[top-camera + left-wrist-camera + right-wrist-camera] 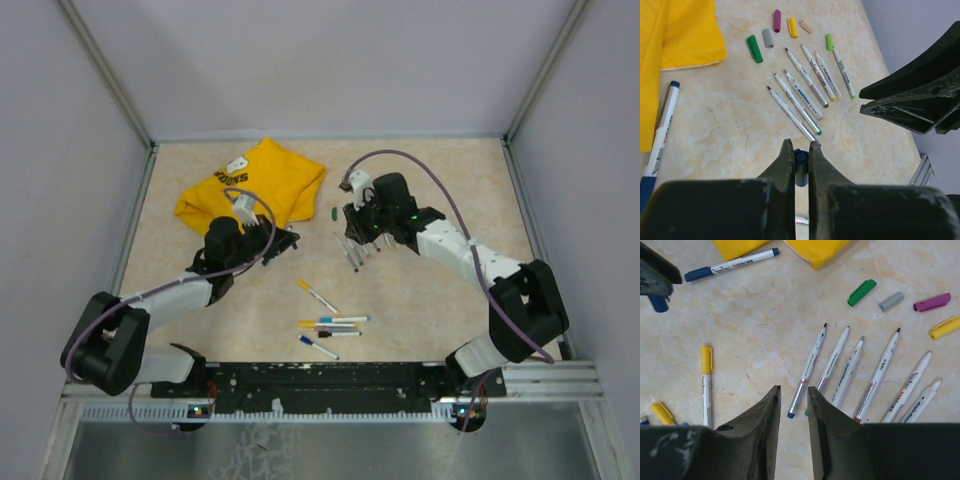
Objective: Open the pen caps
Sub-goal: Place the pen at the center of the board, then place the pen cap at the center of the board.
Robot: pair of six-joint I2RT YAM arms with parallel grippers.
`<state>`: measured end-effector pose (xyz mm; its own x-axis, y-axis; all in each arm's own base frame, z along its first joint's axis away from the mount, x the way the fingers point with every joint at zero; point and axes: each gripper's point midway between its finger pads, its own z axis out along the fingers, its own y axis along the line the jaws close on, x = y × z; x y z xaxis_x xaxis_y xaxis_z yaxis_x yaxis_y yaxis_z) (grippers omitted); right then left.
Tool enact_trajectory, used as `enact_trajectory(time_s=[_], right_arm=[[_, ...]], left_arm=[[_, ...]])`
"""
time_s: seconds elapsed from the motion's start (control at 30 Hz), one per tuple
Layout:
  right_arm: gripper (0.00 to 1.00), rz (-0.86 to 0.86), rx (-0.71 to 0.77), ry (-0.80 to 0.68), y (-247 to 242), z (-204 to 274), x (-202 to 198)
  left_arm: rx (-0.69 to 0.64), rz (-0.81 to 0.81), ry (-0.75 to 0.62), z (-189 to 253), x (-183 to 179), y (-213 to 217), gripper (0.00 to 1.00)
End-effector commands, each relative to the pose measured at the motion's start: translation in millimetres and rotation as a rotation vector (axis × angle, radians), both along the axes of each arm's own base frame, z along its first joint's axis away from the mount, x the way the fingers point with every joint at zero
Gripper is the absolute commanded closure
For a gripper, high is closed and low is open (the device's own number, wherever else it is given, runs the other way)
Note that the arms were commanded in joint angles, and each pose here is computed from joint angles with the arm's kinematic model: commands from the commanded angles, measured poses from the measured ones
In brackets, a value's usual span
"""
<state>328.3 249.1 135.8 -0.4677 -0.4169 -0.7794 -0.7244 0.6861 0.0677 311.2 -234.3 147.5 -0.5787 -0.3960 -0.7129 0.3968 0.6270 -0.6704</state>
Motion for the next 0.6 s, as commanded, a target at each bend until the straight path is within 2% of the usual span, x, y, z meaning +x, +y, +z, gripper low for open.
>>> enact_trajectory(time_s=[0.0,0.33,0.57], right_arm=[[0.72,0.160,0.108,-0.027,1.4,31.4,-18.8],[0.72,0.157,0.131,-0.029,-9.5,35.5,-15.6],[0.72,0.149,0.126,-0.024,-12.5,31.2,-13.0]], left_arm=[[0.119,0.018,-0.026,-3.4,14.4,-9.0,1.00],[0.289,0.098,0.127,-34.2,48.1,-24.1,1.00],[0.320,0.118,0.120,-35.8,65.4,-27.9,1.00]])
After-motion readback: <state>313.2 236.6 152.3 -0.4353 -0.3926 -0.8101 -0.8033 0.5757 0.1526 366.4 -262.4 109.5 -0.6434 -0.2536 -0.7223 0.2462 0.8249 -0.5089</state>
